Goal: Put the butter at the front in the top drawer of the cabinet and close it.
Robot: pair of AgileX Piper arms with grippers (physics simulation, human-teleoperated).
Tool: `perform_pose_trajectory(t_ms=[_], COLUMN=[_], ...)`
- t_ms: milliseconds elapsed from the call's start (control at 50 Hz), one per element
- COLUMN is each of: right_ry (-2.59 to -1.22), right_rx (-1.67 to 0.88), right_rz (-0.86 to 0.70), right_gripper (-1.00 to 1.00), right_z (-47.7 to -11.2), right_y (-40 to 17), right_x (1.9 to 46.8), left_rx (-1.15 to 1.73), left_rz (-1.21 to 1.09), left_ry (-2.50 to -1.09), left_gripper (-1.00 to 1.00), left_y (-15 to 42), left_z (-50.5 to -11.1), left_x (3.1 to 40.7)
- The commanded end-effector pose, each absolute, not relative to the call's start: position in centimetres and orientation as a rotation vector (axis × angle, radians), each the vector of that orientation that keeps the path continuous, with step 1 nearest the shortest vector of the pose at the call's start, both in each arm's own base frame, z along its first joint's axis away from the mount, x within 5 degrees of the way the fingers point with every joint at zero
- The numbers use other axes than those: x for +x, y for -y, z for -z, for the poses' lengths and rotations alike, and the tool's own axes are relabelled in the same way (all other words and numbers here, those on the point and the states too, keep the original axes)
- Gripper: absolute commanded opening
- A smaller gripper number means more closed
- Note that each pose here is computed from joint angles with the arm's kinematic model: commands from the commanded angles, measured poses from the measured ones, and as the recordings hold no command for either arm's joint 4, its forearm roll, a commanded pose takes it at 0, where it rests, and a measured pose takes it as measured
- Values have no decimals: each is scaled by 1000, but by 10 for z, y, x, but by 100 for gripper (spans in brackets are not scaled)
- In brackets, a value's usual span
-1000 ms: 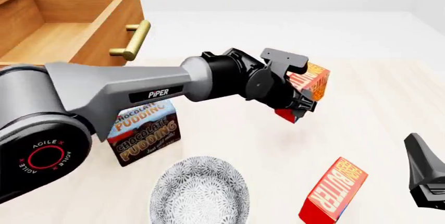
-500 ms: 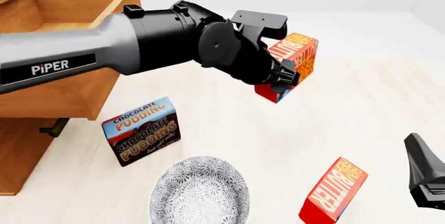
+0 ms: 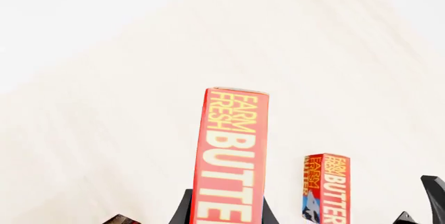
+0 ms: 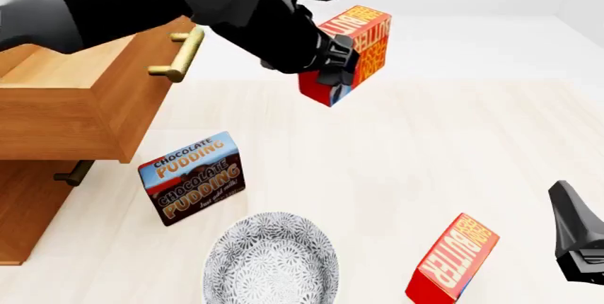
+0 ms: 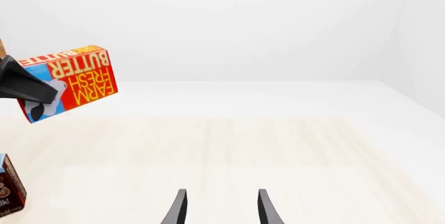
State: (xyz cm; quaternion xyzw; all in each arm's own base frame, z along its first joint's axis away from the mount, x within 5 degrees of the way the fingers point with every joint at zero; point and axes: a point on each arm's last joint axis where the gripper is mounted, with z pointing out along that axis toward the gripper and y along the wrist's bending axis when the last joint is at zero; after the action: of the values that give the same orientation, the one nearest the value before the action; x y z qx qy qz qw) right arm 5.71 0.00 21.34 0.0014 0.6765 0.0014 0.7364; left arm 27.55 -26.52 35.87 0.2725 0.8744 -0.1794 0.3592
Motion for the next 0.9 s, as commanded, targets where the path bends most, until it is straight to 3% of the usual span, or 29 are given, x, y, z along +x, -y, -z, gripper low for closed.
perform_pose_trajectory(t_ms=[20, 900], right_ry=[-1486, -1486], right_rx=[2, 2], right_rz=[-2, -2], right_gripper=[100, 100], right_z=[-213, -213], right_y=[0, 0], right_x=[57, 57], left_rx=[687, 503], left_rz=[423, 250], left_ry=[-2227, -2248], left_gripper=[-100, -100], left_y=[236, 129], left_z=[-391, -467], left_x=[273, 260])
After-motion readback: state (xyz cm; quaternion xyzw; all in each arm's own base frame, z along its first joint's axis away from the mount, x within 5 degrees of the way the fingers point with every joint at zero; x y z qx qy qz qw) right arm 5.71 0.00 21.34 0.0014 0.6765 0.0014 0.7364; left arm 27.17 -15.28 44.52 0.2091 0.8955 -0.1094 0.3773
